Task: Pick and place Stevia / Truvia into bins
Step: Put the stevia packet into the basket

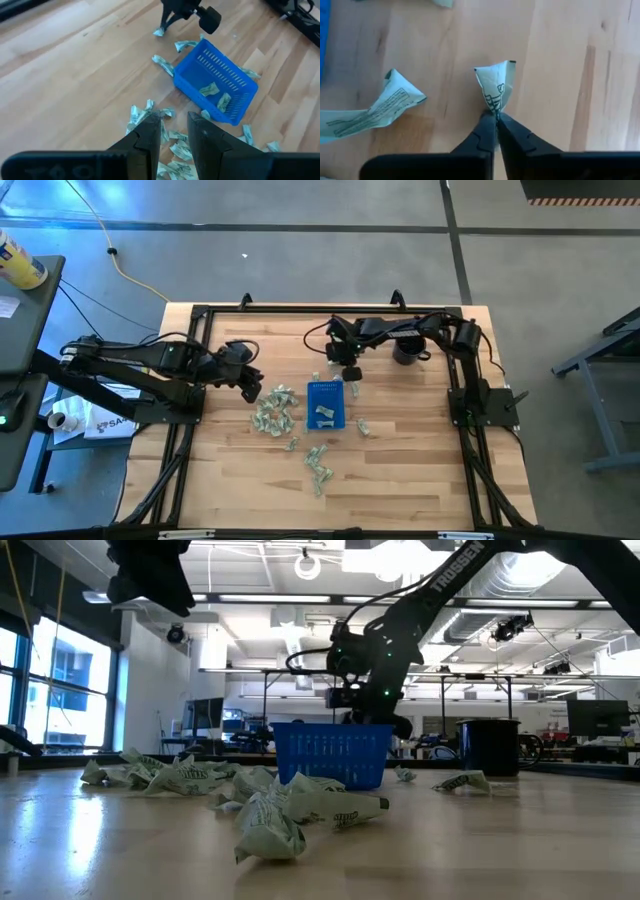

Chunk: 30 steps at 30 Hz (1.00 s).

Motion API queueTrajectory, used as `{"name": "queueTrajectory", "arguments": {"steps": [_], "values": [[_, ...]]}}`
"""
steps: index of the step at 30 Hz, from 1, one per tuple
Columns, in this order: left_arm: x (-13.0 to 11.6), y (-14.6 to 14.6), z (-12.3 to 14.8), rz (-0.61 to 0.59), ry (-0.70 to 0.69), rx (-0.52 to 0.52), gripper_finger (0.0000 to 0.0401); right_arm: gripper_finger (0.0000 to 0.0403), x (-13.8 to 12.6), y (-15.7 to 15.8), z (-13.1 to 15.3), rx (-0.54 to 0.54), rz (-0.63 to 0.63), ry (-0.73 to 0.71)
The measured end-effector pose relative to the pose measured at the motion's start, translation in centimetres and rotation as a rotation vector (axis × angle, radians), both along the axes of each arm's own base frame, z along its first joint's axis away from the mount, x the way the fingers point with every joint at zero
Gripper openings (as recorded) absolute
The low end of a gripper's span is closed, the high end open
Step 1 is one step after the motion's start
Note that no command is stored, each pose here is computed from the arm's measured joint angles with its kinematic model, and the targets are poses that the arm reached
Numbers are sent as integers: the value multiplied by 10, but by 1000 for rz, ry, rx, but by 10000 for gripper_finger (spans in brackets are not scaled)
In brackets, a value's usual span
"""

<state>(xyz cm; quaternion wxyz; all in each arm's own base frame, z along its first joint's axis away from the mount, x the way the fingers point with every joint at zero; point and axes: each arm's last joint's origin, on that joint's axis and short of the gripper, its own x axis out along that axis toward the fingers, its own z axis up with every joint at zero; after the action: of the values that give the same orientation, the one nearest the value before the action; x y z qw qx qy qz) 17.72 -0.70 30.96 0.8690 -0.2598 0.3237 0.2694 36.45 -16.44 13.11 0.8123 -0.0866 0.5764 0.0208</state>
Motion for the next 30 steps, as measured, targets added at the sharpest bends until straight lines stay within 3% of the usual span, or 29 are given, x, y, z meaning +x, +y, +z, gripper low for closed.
{"name": "queueTrajectory", "arguments": {"steps": [4,8,10,13,15,18,21,25,30], "values": [[-1,1,0,8,12,25,129,21,-5,1,9,69,-192,-3],[-2,1,-1,-21,38,69,129,5,-10,10,56,112,-263,-134],[0,2,-2,-33,57,108,129,9,-13,25,86,156,-267,-215],[1,3,-4,-48,96,181,129,7,-16,52,111,347,-211,-275],[4,5,-5,-52,119,232,129,3,-13,74,111,452,-169,-239],[9,15,-9,-53,164,247,129,12,-1,104,98,503,-148,-183],[15,26,-12,-53,180,213,129,47,14,125,82,467,-151,-183],[18,33,-18,-85,215,158,129,121,19,131,80,351,-243,-207],[19,32,-19,-126,221,135,129,223,7,119,94,108,-345,-216]]}}
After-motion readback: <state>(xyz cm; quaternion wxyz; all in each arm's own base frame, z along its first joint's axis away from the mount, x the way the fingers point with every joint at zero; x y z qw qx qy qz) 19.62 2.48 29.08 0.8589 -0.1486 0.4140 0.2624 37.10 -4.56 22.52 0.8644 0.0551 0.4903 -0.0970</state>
